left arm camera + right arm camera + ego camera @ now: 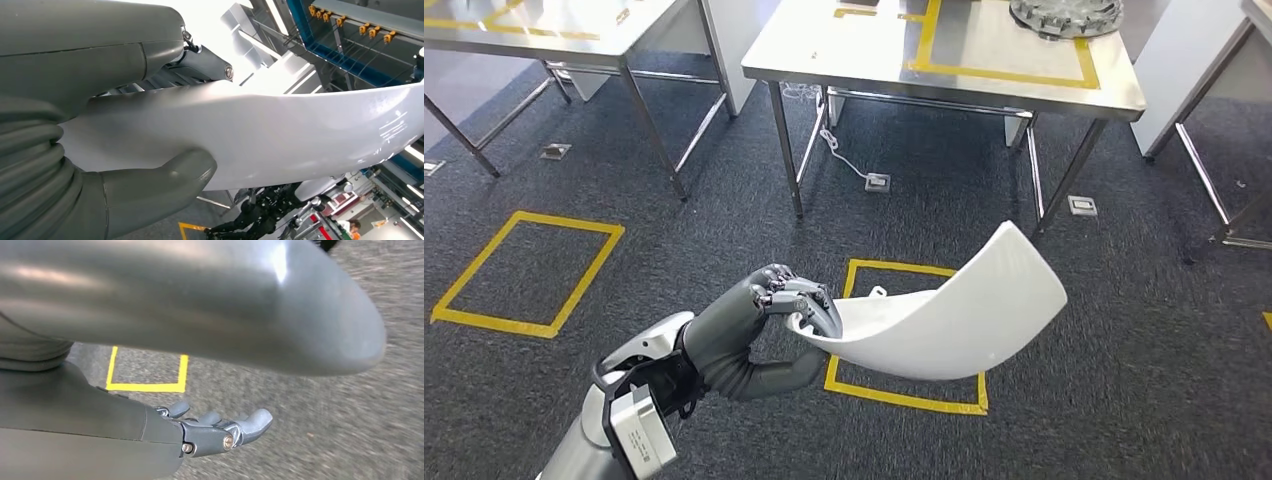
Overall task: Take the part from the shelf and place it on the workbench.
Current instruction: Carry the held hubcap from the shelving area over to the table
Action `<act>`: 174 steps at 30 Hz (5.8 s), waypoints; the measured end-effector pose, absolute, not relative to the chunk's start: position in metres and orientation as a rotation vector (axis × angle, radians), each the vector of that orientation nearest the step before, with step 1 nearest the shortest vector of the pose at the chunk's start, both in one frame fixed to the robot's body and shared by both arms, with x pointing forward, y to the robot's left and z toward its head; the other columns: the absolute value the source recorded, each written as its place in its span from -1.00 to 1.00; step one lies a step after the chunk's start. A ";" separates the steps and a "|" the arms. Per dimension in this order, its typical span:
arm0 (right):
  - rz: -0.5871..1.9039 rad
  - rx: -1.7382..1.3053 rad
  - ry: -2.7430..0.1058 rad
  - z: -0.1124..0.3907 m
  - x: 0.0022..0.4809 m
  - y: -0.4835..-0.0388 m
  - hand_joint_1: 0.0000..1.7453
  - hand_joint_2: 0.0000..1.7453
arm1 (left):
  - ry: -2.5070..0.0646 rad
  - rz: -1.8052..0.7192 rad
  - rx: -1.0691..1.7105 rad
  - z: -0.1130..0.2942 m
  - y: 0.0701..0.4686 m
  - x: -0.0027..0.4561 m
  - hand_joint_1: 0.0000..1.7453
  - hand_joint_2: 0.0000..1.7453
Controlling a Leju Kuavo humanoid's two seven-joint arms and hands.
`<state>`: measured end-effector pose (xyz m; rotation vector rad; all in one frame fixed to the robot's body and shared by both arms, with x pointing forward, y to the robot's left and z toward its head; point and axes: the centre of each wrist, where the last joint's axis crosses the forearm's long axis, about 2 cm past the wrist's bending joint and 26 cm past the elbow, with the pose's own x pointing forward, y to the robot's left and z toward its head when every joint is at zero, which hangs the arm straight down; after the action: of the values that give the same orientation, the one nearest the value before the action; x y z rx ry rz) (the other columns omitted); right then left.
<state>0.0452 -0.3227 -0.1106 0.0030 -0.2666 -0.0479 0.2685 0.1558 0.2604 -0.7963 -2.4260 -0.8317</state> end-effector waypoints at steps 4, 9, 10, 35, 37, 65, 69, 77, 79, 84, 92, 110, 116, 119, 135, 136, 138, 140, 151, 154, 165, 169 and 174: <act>-0.044 0.001 -0.268 -0.110 0.046 -0.323 -1.00 -1.00 | -2.423 -0.833 -0.777 0.258 0.158 0.269 1.00 1.00; -0.040 0.003 -0.268 -0.111 0.045 -0.322 -1.00 -1.00 | -2.416 -0.834 -0.764 0.256 0.159 0.268 1.00 1.00; -0.040 0.004 -0.269 -0.111 0.045 -0.322 -1.00 -1.00 | -2.413 -0.834 -0.763 0.255 0.159 0.267 1.00 1.00; -0.055 0.006 -0.262 -0.110 0.046 -0.323 -1.00 -1.00 | -2.413 -0.849 -0.785 0.256 0.153 0.261 1.00 1.00; -0.051 0.007 -0.258 -0.111 0.046 -0.323 -1.00 -1.00 | -2.410 -0.855 -0.788 0.255 0.153 0.260 1.00 1.00; -0.046 0.007 -0.283 -0.110 0.046 -0.323 -1.00 -1.00 | -2.431 -0.857 -0.789 0.252 0.155 0.257 1.00 1.00; -0.050 0.017 -0.284 -0.111 0.045 -0.323 -1.00 -1.00 | -2.427 -0.859 -0.787 0.251 0.156 0.256 1.00 1.00; -0.068 0.017 -0.297 -0.110 0.048 -0.323 -1.00 -1.00 | -2.441 -0.874 -0.796 0.251 0.158 0.260 1.00 1.00; -0.069 0.017 -0.300 -0.110 0.049 -0.322 -1.00 -1.00 | -2.448 -0.875 -0.799 0.251 0.157 0.261 1.00 1.00; -0.069 0.017 -0.297 -0.110 0.046 -0.322 -1.00 -1.00 | -2.458 -0.867 -0.807 0.249 0.157 0.262 1.00 1.00; -0.065 0.018 -0.305 -0.110 0.048 -0.322 -1.00 -1.00 | -2.473 -0.863 -0.801 0.250 0.157 0.263 1.00 1.00; -0.047 0.024 -0.308 -0.110 0.050 -0.319 -1.00 -1.00 | -2.478 -0.871 -0.760 0.255 0.157 0.259 1.00 1.00; -0.043 0.025 -0.294 -0.110 0.050 -0.319 -1.00 -1.00 | -2.460 -0.893 -0.767 0.258 0.152 0.258 1.00 1.00; -0.041 0.026 -0.294 -0.110 0.051 -0.319 -1.00 -1.00 | -2.457 -0.899 -0.777 0.260 0.151 0.257 1.00 1.00; -0.023 0.027 -0.293 -0.110 0.051 -0.317 -1.00 -1.00 | -2.447 -0.921 -0.773 0.259 0.153 0.259 1.00 1.00; -0.023 0.027 -0.293 -0.110 0.051 -0.317 -1.00 -1.00 | -2.447 -0.921 -0.773 0.259 0.153 0.259 1.00 1.00; -0.024 0.026 -0.293 -0.110 0.051 -0.317 -1.00 -1.00 | -2.446 -0.921 -0.772 0.260 0.153 0.259 1.00 1.00; -0.024 0.026 -0.293 -0.110 0.051 -0.317 -1.00 -1.00 | -2.445 -0.922 -0.771 0.260 0.153 0.259 1.00 1.00; -0.025 0.026 -0.293 -0.110 0.051 -0.316 -1.00 -1.00 | -2.444 -0.922 -0.770 0.260 0.152 0.259 1.00 1.00; -0.025 0.026 -0.292 -0.110 0.051 -0.316 -1.00 -1.00 | -2.444 -0.922 -0.770 0.260 0.153 0.259 1.00 1.00; -0.017 0.027 -0.290 -0.110 0.052 -0.315 -1.00 -1.00 | -2.438 -0.921 -0.767 0.259 0.153 0.258 1.00 1.00; -0.012 0.026 -0.291 -0.110 0.052 -0.316 -1.00 -1.00 | -2.439 -0.917 -0.770 0.260 0.152 0.258 1.00 1.00; -0.016 0.025 -0.286 -0.110 0.051 -0.316 -1.00 -1.00 | -2.432 -0.914 -0.772 0.258 0.152 0.258 1.00 1.00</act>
<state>0.0509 -0.3162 -0.1102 0.0252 -0.2855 -0.0155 0.2575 0.1520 0.2579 -0.7723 -2.4320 -0.9137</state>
